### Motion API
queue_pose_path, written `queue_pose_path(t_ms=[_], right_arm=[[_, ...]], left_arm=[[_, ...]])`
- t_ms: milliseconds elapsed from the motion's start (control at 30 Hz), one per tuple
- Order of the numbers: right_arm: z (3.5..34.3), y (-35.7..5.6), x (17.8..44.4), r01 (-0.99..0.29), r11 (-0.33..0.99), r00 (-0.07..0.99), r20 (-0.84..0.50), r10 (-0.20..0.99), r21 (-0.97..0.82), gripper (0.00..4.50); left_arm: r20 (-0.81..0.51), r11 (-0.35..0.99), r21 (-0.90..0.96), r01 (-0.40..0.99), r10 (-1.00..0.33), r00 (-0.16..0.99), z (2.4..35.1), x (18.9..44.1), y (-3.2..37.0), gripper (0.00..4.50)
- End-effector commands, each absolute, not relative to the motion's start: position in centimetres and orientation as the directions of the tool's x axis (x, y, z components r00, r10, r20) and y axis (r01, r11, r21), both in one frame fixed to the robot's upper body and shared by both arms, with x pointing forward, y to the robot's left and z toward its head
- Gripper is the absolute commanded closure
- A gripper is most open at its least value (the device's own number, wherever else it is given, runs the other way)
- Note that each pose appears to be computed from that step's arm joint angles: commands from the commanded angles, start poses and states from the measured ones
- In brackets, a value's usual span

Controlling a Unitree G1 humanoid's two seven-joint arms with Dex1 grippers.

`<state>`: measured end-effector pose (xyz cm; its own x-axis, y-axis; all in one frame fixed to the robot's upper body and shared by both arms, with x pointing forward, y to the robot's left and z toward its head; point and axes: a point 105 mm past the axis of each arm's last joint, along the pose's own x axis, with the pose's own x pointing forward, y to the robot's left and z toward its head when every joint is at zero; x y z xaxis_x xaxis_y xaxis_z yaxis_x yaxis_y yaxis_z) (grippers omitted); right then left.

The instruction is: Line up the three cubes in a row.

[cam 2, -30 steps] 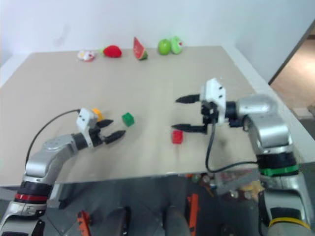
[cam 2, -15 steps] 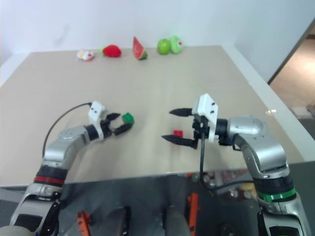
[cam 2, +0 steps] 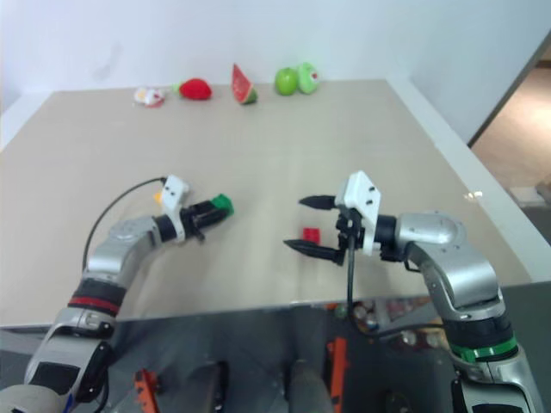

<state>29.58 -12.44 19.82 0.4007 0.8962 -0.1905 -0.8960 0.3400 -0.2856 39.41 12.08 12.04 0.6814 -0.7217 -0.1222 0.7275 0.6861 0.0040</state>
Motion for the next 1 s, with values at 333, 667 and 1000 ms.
queue_pose_path(t_ms=[333, 667, 1000], right_arm=[[19.1, -19.6, 28.5, -0.873, 0.428, 0.481, -0.264, 0.836, -0.235, 0.00], [18.6, -22.1, 28.1, -0.860, 0.469, 0.510, -0.292, 0.809, -0.202, 0.00], [18.8, -21.5, 27.9, -0.853, 0.480, 0.520, -0.275, 0.809, -0.203, 0.00]], left_arm=[[-0.123, 0.204, 0.177, 0.963, -0.966, 0.227, 16.3, 34.7, 6.2, 3.20], [-0.251, -0.001, 0.185, 0.983, -0.967, 0.046, 14.1, 33.9, 4.4, 3.20], [-0.240, 0.047, 0.206, 0.977, -0.966, 0.097, 13.1, 35.5, 3.5, 3.20]])
